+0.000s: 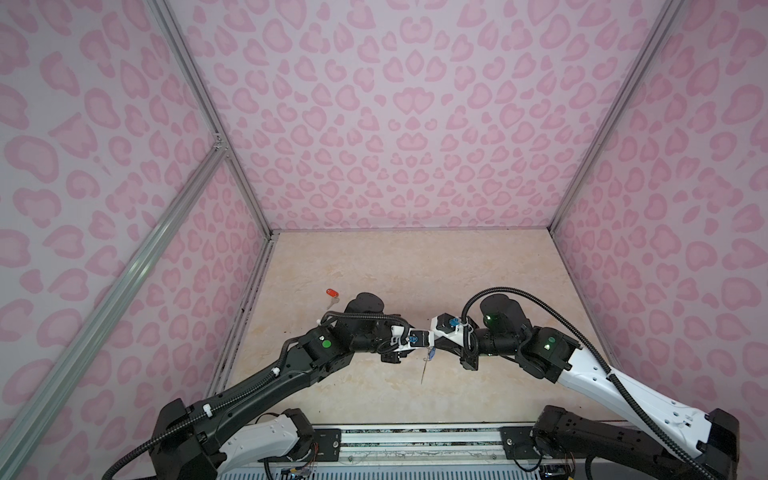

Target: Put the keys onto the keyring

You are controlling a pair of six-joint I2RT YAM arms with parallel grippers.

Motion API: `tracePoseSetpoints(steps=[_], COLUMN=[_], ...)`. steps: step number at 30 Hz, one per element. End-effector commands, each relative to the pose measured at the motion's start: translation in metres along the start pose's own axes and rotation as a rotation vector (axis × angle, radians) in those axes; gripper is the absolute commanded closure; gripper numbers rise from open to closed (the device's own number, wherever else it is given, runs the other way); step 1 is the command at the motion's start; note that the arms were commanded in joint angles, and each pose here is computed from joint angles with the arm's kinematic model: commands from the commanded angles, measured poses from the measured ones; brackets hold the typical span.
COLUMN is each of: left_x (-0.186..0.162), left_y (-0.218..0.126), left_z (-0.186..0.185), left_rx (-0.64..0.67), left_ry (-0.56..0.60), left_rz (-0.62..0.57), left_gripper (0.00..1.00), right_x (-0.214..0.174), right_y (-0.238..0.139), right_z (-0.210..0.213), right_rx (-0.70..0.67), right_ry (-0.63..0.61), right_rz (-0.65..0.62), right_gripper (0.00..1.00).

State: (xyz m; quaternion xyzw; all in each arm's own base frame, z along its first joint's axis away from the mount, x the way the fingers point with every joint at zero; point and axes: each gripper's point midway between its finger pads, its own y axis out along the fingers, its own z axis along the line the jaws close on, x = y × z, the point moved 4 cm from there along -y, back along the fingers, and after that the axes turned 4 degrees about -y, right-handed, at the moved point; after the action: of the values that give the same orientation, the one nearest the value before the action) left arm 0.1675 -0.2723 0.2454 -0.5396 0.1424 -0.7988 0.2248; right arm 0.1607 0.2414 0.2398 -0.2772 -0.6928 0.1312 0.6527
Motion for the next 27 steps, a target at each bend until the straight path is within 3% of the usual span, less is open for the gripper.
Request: tracePoseSetpoints(steps=[1,12,27], left_x=[0.005,0.003,0.004], left_y=[-0.004,-0.001,0.007], left_z=[0.003,0.004,0.000], left_rx=[0.042,0.116,0.093], left_ry=[0.044,0.165,0.193], left_rz=[-0.033,0.031,0.039], left_gripper=[0.76,0.75,0.81], right_x=[0.003,0.002,0.002], right_y=[-0.001,-0.001,0.001], right_z=[-0.001,0.000,0.000], right_rx=[0.012,0.045,0.065], right_ry=[0.008,0.028,0.034], right_rz=[-0.041,-0.026,-0.015], right_gripper=[1.00,1.00,1.00])
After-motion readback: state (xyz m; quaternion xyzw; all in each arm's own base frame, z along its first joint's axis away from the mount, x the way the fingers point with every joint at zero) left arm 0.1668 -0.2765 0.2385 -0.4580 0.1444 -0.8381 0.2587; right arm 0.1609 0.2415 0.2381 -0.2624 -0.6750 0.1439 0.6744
